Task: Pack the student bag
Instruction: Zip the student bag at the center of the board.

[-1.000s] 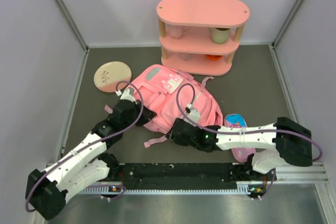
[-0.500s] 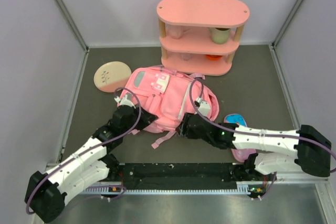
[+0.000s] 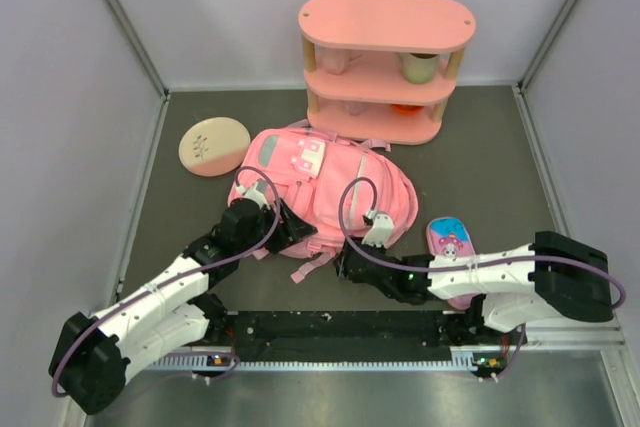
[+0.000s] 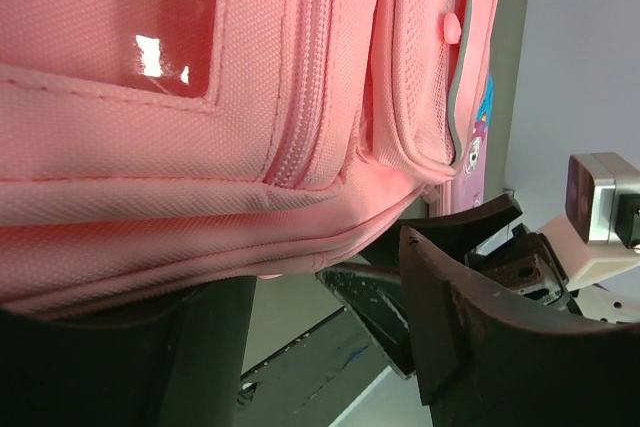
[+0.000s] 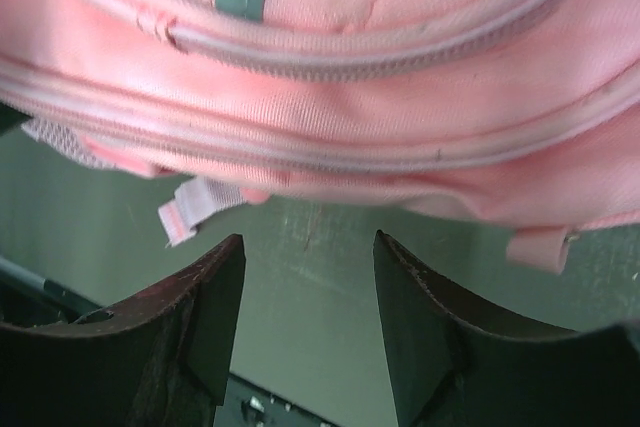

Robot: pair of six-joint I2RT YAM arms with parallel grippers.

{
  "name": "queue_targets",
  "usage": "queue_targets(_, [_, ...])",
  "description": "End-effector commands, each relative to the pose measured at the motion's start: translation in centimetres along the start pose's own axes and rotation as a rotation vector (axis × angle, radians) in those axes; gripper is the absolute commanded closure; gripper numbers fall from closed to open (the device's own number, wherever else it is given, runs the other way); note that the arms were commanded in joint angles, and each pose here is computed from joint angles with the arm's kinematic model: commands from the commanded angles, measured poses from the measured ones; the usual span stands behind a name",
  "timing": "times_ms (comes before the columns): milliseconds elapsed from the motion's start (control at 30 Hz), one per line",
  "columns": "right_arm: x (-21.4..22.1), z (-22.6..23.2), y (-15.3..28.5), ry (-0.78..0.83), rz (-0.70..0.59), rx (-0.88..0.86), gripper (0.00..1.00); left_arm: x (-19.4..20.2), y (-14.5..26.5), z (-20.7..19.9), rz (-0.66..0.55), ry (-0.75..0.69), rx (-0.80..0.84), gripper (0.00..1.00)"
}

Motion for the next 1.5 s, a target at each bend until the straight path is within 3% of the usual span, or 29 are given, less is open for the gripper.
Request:
queue_targets(0, [-2.7, 3.0, -1.1, -0.033, -0.166, -0.037, 0.46, -1.3, 0.4, -2.2, -0.038, -0.044, 0.11, 0.39])
queue_targets(300, [-2.6, 4.3, -3.1, -0.053, -0.034, -0.061, 0.49, -1.4, 0.2, -2.3, -0.027, -0.048, 0.11, 0.4])
queue_targets(600, [-2.6, 4.0, -4.8, -0.067, -0.056, 0.01, 0.59, -1.4, 0.5, -2.4, -0.038, -0.052, 0.117, 0.41])
queue_targets(967, [-3.3, 3.2, -5.1, -0.007, -0.058, 0.082, 1.0, -1.2, 0.5, -2.1, -0.037, -0.06, 0.1, 0.44])
queue_targets(1167, [-3.3, 2.6, -4.0, 0.04, -0.022, 0.069, 1.0, -1.2, 0.5, -1.5, -0.052, -0.077, 0.064, 0.48])
queue_targets(1467, [-4.3, -0.7, -0.4, 0.017, 0.0, 0.046, 1.0, -1.7, 0.7, -0.2, -0.128, -0.118, -0.075, 0.71])
Point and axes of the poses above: each gripper's point midway between its finger pads, its own y axis back along the fingers, its own z axis along the line the jaws close on, x = y × z, the point moved 10 cm from there along y, back along the fingers, and after that the axes turned 9 degrees about -y, right-handed, at the moved point
